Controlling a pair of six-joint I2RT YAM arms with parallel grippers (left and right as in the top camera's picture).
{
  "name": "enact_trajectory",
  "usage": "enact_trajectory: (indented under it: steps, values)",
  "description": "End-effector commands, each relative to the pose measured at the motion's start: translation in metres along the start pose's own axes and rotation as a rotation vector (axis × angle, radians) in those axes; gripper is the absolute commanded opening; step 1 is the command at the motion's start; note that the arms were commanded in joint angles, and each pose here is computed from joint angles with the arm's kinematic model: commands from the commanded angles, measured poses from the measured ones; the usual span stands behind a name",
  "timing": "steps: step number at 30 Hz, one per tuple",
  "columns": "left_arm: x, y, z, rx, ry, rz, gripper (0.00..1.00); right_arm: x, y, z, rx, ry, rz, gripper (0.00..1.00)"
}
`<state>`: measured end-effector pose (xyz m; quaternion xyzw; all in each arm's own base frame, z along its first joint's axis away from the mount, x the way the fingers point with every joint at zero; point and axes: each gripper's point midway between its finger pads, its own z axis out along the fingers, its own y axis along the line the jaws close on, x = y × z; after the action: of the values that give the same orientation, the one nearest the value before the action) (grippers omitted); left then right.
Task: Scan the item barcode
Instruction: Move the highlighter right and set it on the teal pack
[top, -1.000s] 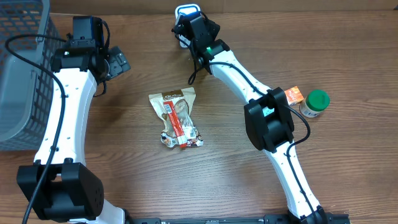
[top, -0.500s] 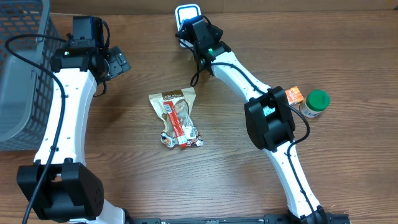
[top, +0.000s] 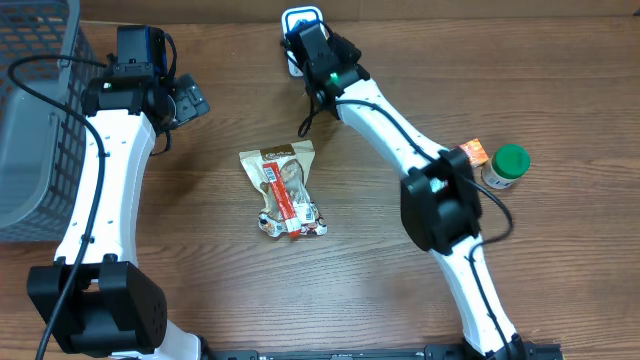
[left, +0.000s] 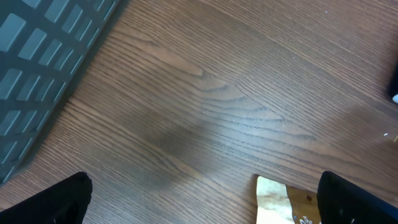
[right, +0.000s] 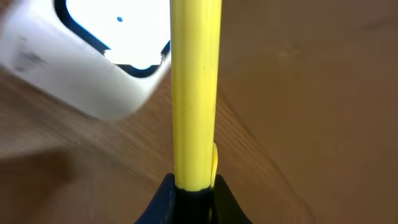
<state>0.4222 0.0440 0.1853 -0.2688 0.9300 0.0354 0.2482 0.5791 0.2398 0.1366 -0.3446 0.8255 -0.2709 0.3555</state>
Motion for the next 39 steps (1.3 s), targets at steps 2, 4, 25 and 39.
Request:
enact_trajectory:
  steps: [2,4,25,39]
  values:
    - [-0.004,0.001,-0.005,0.003,-0.015,0.016,1.00,-0.009,-0.077,-0.097,0.030,-0.052,0.337,0.04]
    - [-0.004,0.001,-0.005,0.003,-0.015,0.016,1.00,0.014,-0.081,-0.117,-0.008,0.022,0.425,0.04]
    - [-0.004,0.001,-0.005,0.003,-0.015,0.015,1.00,0.284,0.014,-0.105,-0.362,1.053,0.891,0.16]
    - [-0.004,0.001,-0.005,0.003,-0.015,0.015,1.00,0.309,0.043,-0.086,-0.363,1.060,0.889,0.60]
